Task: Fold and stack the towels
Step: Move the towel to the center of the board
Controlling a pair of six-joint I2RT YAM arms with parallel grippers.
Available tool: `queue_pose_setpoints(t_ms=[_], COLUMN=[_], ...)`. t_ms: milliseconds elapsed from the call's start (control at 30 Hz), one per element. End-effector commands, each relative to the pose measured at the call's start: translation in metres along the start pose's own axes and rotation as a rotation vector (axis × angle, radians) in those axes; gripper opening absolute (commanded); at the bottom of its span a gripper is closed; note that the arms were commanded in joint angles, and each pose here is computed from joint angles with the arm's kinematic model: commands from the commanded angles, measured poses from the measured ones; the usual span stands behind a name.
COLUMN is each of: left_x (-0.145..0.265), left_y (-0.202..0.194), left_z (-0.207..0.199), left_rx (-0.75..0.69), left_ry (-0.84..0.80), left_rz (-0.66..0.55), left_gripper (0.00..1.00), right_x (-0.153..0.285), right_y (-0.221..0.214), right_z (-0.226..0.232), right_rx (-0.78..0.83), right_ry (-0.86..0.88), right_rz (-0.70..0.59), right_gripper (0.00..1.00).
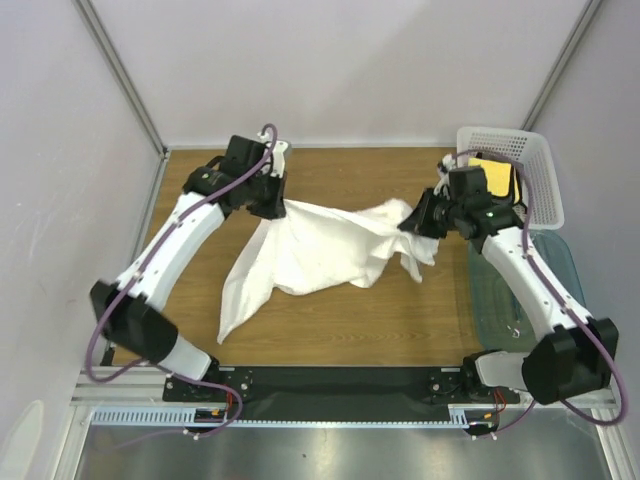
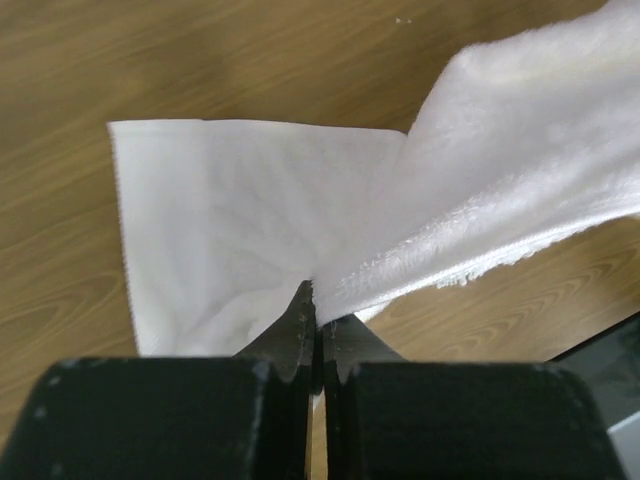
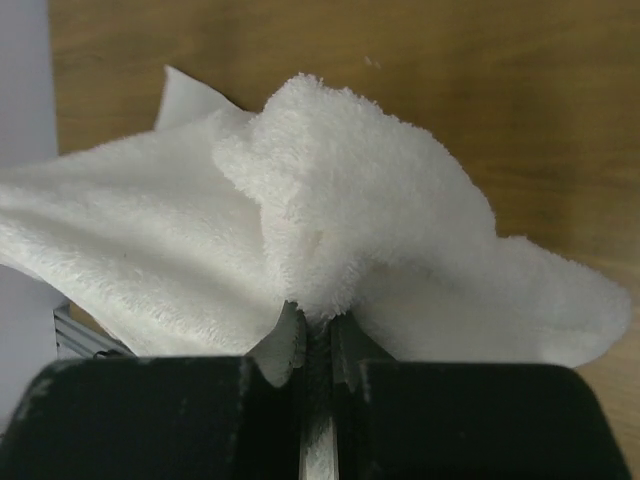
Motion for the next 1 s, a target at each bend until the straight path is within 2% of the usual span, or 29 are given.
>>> queue_pose_setpoints(t_ms=[0,100,133,167,233,267,333,400,433,567,600,633,700,767,800,900,933,967], left_x=[-0.009,-0.054,-0.077,-0.093,-0.115,-0.139,-0.156,-0.174,-0.178,-0.196,-0.200,-0.202,-0.200,-0.196,-0.188,-0.178,-0.165,-0.158], left_y=[0.054,0.060,0.056,0.053,0.053,0.048,0.054,0.063,0.071,0.087,0.092,0.095,0.098,0.101,0.101,0.100,0.106,0.099], left_z=[0.036,0.029,0.028,0.028,0.027,0.034,0.036,0.039,0.038,0.041,0.044,0.047,0.052,0.049,0.045,0.035,0.036,0.040], left_rx=[0.065,0.041,0.024,0.017,0.005,0.010,0.001,-0.010,-0.027,-0.034,-0.035,-0.032,-0.013,0.016,0.036,0.062,0.094,0.118], left_ry=[0.064,-0.008,-0.041,-0.056,-0.080,-0.070,-0.067,-0.062,-0.068,-0.047,-0.020,-0.004,0.040,0.041,0.035,0.025,0.060,0.103], left_rz=[-0.167,-0.112,-0.061,-0.033,-0.006,0.021,0.012,0.008,-0.014,-0.030,-0.042,-0.049,-0.069,-0.091,-0.102,-0.133,-0.164,-0.151], left_gripper=[0.00,0.00,0.00,0.00,0.00,0.00,0.00,0.00,0.00,0.05,0.07,0.17,0.24,0.46,0.53,0.62,0.69,0.70], right_x=[-0.012,-0.031,-0.041,-0.045,-0.054,-0.064,-0.070,-0.078,-0.079,-0.081,-0.078,-0.076,-0.067,-0.061,-0.057,-0.062,-0.064,-0.070], right_y=[-0.021,-0.029,-0.032,-0.032,-0.034,-0.038,-0.026,-0.013,-0.010,0.012,0.018,0.027,0.039,0.046,0.053,0.046,0.041,0.032], right_z=[-0.055,-0.076,-0.084,-0.088,-0.097,-0.104,-0.106,-0.109,-0.111,-0.108,-0.105,-0.101,-0.090,-0.081,-0.066,-0.043,-0.042,-0.032], right_rx=[-0.089,-0.117,-0.112,-0.106,-0.097,-0.104,-0.091,-0.082,-0.073,-0.033,-0.022,-0.009,0.041,0.082,0.123,0.156,0.139,0.140], right_ry=[-0.166,-0.192,-0.202,-0.210,-0.229,-0.239,-0.241,-0.246,-0.253,-0.244,-0.232,-0.223,-0.208,-0.197,-0.171,-0.116,-0.138,-0.141], right_rz=[0.020,0.055,0.077,0.084,0.109,0.138,0.127,0.115,0.118,0.109,0.096,0.076,0.032,-0.006,-0.044,-0.057,-0.053,-0.032], right_gripper=[0.00,0.00,0.03,0.10,0.12,0.17,0.18,0.29,0.43,0.76,0.78,0.83,0.84,0.86,0.87,0.88,0.89,0.89])
Point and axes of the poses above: each gripper's point midway between its finger pads, its own x axis back along the fingers, its own z axis along the line the jaws close on, y = z × x, the point moved 1 cm from there along x, back along the fingers, and after that the axes turned 14 degrees about x, right-handed, at the moved point
